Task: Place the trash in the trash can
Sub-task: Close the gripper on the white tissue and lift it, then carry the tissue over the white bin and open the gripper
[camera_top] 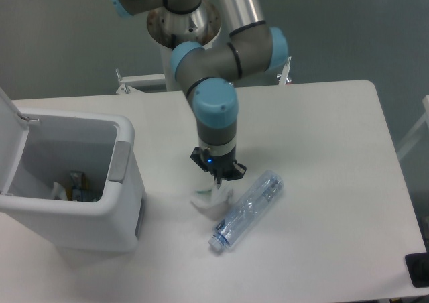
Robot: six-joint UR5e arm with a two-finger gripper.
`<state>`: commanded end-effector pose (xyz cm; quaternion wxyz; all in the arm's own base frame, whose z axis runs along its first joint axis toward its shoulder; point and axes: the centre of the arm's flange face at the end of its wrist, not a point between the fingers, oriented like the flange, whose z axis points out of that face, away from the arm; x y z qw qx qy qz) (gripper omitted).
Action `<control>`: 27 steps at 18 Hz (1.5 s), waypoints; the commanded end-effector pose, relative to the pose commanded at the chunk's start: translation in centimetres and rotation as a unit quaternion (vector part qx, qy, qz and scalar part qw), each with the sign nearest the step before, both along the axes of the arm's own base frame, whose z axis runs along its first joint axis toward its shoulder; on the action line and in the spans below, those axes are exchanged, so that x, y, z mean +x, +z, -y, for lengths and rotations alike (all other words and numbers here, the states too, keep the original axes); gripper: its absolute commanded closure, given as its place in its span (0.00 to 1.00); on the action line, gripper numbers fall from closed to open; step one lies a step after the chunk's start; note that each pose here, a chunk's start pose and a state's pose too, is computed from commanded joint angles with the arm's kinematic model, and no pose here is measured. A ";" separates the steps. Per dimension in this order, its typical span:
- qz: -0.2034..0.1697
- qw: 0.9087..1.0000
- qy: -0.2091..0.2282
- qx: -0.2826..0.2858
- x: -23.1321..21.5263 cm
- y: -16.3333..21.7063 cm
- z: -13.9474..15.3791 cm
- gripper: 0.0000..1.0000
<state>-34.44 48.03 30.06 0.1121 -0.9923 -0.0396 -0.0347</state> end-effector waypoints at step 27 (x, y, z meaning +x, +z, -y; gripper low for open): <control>0.182 0.938 0.057 0.290 9.7 24.3 -3.0 0.99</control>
